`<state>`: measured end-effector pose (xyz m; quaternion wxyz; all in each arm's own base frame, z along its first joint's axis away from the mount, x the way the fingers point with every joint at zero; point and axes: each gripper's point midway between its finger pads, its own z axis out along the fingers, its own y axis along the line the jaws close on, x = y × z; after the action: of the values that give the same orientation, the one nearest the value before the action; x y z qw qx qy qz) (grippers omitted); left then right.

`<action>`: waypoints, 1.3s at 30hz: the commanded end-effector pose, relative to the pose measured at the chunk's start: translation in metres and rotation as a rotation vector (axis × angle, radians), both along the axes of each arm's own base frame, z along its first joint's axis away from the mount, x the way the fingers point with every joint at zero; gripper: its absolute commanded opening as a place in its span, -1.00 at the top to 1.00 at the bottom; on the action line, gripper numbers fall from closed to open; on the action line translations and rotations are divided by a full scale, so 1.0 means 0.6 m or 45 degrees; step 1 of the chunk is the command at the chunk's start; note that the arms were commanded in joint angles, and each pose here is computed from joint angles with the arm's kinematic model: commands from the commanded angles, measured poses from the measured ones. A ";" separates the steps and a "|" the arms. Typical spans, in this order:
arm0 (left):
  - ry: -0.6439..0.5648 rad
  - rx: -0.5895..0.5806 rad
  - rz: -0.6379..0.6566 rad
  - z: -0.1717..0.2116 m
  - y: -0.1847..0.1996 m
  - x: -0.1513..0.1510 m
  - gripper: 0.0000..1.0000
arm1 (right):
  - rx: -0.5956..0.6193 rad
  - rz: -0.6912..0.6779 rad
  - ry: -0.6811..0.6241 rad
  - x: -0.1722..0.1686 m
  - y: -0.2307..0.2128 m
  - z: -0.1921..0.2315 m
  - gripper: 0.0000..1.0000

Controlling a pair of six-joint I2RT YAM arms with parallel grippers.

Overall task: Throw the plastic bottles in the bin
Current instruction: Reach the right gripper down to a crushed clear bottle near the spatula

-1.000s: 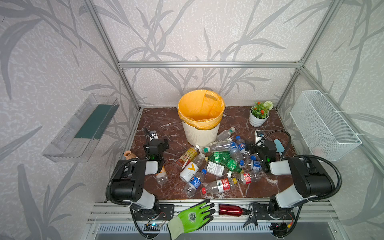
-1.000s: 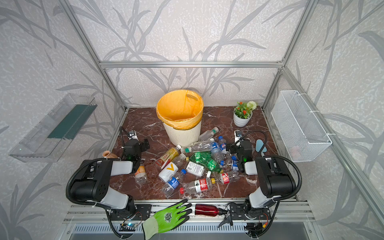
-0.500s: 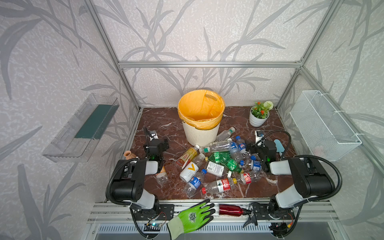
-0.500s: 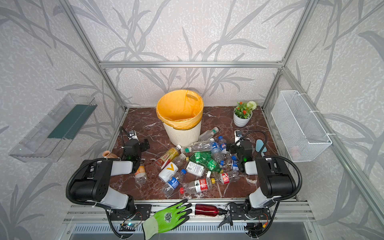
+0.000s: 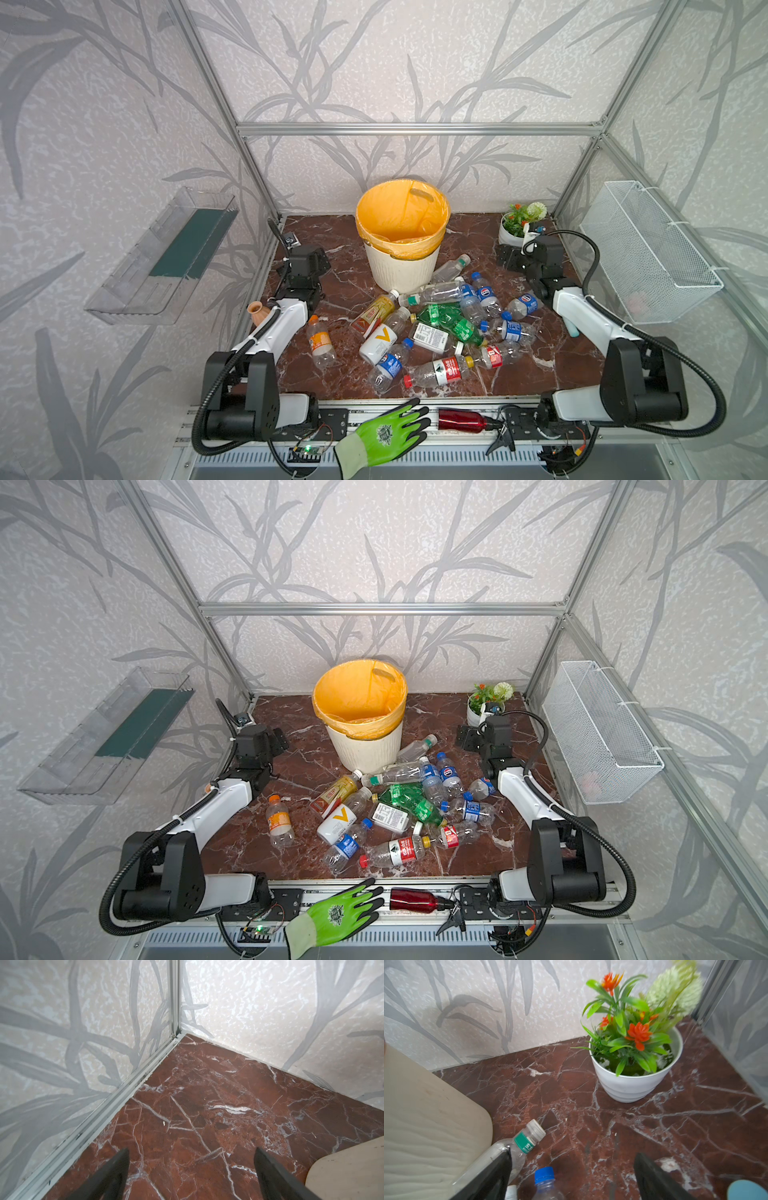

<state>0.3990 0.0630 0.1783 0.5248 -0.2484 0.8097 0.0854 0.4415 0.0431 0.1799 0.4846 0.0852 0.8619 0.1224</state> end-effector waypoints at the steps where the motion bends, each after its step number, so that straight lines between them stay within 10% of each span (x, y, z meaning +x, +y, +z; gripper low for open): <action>1: 0.106 -0.092 0.080 -0.041 -0.001 -0.032 -0.86 | 0.159 -0.025 0.300 -0.014 0.039 -0.060 -0.84; 27: 0.052 0.061 -0.212 0.009 -0.120 -0.023 -0.86 | 0.052 -0.562 0.718 -0.241 -0.114 -0.127 -0.98; 39: 0.081 0.066 -0.250 -0.003 -0.129 -0.014 -0.85 | 0.096 -0.601 0.807 -0.225 -0.123 -0.195 -0.98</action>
<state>0.3863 -0.0116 0.1729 0.5062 -0.1572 0.8457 0.0625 0.3013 -0.0305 0.0709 0.2073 0.3216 0.9239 -0.0003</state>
